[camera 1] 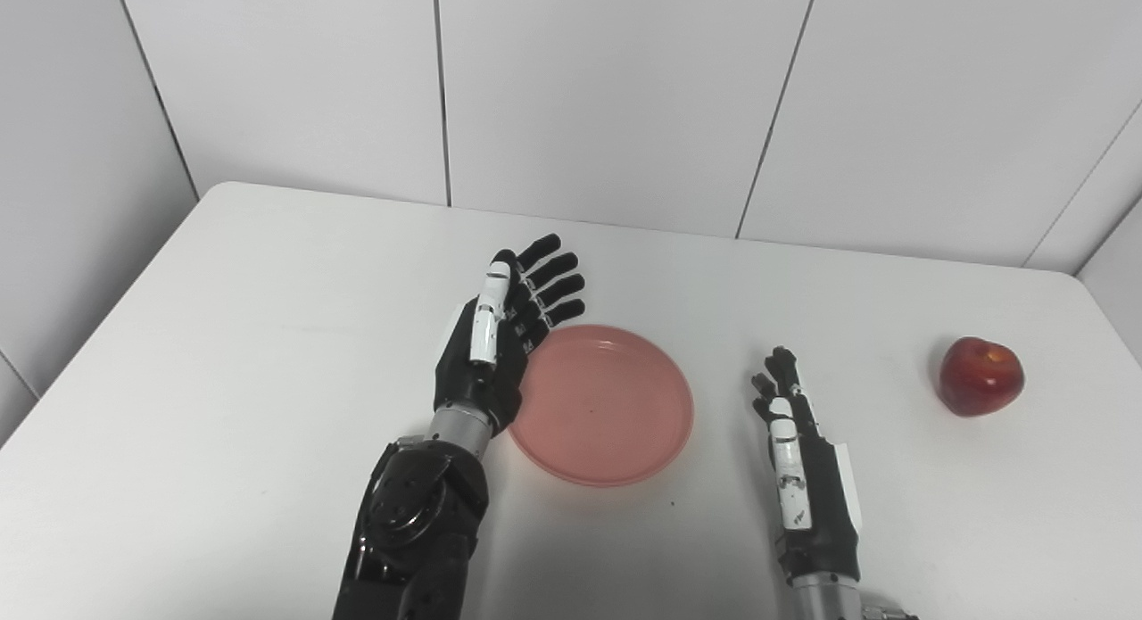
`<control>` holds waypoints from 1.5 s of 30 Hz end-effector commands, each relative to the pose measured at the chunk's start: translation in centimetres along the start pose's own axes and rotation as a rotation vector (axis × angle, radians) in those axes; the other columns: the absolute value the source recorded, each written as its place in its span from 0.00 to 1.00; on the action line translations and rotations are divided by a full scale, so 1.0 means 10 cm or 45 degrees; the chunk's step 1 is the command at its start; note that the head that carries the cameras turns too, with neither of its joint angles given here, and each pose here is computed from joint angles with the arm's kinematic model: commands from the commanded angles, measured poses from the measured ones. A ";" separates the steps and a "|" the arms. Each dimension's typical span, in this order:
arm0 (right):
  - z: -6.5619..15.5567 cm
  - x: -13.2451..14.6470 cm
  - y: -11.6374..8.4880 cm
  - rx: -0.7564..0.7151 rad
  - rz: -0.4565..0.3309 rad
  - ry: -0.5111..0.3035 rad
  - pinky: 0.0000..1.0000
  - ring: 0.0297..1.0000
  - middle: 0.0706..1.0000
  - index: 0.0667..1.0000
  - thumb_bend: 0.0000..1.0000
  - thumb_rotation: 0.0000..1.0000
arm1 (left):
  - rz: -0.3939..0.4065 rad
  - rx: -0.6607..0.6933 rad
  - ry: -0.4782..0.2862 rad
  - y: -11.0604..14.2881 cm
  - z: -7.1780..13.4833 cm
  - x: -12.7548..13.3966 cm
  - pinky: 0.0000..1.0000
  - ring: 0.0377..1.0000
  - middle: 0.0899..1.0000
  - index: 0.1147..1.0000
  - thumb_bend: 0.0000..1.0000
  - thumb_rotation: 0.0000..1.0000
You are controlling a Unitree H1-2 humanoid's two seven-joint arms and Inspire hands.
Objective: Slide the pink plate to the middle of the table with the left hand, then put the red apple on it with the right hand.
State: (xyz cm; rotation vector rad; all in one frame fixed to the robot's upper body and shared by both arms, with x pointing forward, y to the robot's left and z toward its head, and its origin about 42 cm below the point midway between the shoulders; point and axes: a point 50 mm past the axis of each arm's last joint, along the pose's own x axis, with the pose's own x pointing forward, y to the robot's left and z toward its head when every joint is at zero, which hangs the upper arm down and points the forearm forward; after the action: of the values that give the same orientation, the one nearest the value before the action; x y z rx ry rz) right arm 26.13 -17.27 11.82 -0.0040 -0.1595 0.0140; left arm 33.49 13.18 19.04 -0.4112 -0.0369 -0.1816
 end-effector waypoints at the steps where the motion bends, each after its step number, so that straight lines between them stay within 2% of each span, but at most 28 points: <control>1: -0.05 -0.05 0.02 0.013 -0.010 0.035 0.96 0.94 0.96 0.95 0.26 1.00 | -0.042 0.029 -0.078 -0.01 0.18 0.03 0.74 0.77 0.77 0.75 0.38 1.00; 8: -0.05 -0.05 0.01 -0.010 -0.006 0.033 0.95 0.93 0.95 0.95 0.27 1.00 | -0.014 0.101 -0.111 0.29 0.35 -0.01 0.76 0.77 0.77 0.75 0.39 1.00; 15: -0.03 -0.04 0.01 -0.015 -0.015 0.033 0.93 0.93 0.95 0.95 0.27 1.00 | 0.021 0.134 -0.109 0.62 0.37 -0.06 0.79 0.80 0.79 0.77 0.41 1.00; 28: 0.09 0.01 -0.10 -0.055 -0.043 -0.025 0.92 0.91 0.92 0.92 0.29 1.00 | 0.071 0.108 -0.073 0.79 0.23 -0.15 0.79 0.80 0.79 0.77 0.39 1.00; 31: 0.15 0.05 -0.13 -0.097 -0.043 -0.046 0.90 0.90 0.91 0.91 0.31 1.00 | 0.075 0.106 -0.065 0.81 0.17 -0.17 0.80 0.80 0.79 0.77 0.39 1.00; 34: 0.28 0.12 -0.19 -0.228 -0.037 -0.097 0.84 0.87 0.89 0.89 0.42 1.00 | 0.096 0.102 -0.054 0.82 0.12 -0.18 0.80 0.80 0.79 0.77 0.38 1.00; 35: 0.33 0.15 -0.21 -0.269 -0.044 -0.127 0.84 0.87 0.89 0.89 0.42 1.00 | 0.099 0.102 -0.050 0.83 0.11 -0.18 0.80 0.80 0.79 0.77 0.38 1.00; 41: 0.57 0.30 -0.35 -0.438 -0.084 -0.211 0.74 0.82 0.83 0.82 0.46 0.84 | 0.101 0.098 -0.026 0.84 0.05 -0.21 0.81 0.81 0.80 0.78 0.38 1.00; 45: 0.79 0.41 -0.46 -0.605 -0.074 -0.287 0.74 0.81 0.84 0.83 0.47 0.84 | 0.116 0.095 -0.009 0.87 0.00 -0.22 0.81 0.81 0.80 0.78 0.37 1.00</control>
State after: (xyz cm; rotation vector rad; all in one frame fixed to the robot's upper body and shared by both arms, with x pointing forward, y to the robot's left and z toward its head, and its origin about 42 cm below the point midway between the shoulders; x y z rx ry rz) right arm 28.38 -21.27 17.87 -0.4286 -0.3104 -0.0651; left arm 32.49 21.48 14.16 -0.3451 0.0460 -0.0736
